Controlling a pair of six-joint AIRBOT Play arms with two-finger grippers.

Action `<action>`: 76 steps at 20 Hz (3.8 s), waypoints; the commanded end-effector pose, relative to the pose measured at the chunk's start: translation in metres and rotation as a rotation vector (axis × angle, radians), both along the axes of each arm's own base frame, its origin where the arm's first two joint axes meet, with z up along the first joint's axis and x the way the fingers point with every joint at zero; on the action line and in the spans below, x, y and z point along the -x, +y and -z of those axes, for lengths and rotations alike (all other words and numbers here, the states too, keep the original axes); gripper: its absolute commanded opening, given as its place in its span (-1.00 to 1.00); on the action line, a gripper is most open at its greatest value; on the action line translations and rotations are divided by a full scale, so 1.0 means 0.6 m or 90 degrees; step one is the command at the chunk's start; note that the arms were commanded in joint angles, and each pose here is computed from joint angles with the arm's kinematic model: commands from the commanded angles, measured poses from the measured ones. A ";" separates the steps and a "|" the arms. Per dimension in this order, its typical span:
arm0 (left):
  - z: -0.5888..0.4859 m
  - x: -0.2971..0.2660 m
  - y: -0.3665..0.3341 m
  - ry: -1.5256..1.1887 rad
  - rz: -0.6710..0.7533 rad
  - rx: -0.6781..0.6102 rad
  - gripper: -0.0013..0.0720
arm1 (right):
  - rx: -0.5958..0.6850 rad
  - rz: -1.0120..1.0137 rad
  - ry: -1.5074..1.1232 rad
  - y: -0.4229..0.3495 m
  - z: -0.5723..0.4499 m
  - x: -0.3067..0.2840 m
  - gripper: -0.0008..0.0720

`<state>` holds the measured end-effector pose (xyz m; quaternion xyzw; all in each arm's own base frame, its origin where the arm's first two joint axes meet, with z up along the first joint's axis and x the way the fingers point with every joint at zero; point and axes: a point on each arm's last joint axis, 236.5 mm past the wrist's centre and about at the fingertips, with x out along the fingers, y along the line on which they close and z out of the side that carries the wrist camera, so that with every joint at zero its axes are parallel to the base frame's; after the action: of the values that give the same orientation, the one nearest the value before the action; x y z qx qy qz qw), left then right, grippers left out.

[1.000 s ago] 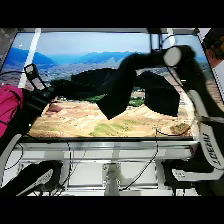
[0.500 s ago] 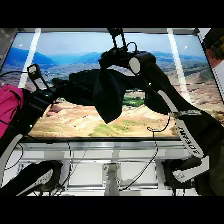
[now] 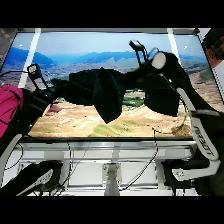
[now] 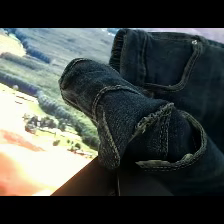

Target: Fold the clothes and pants, and hang the long-sleeved shirts on hangers.

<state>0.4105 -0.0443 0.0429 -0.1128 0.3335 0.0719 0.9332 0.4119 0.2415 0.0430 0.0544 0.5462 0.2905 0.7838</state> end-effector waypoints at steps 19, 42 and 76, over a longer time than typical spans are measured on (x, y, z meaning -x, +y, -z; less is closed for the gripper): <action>0.004 0.004 0.008 0.013 0.025 -0.046 -0.91 | -0.218 0.456 0.437 0.130 0.260 0.229 0.09; -0.004 0.082 0.111 0.128 0.087 -0.231 -0.92 | 0.172 0.610 0.010 -0.468 0.037 0.257 -0.96; -0.003 0.089 0.270 0.065 -0.216 0.011 -0.92 | 0.258 0.562 -0.078 -0.616 -0.035 0.031 -0.95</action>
<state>0.3610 0.1134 0.0453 -0.1485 0.3594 0.2170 0.8954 0.4098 -0.1365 0.0727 0.1343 0.4191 -0.2025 0.8748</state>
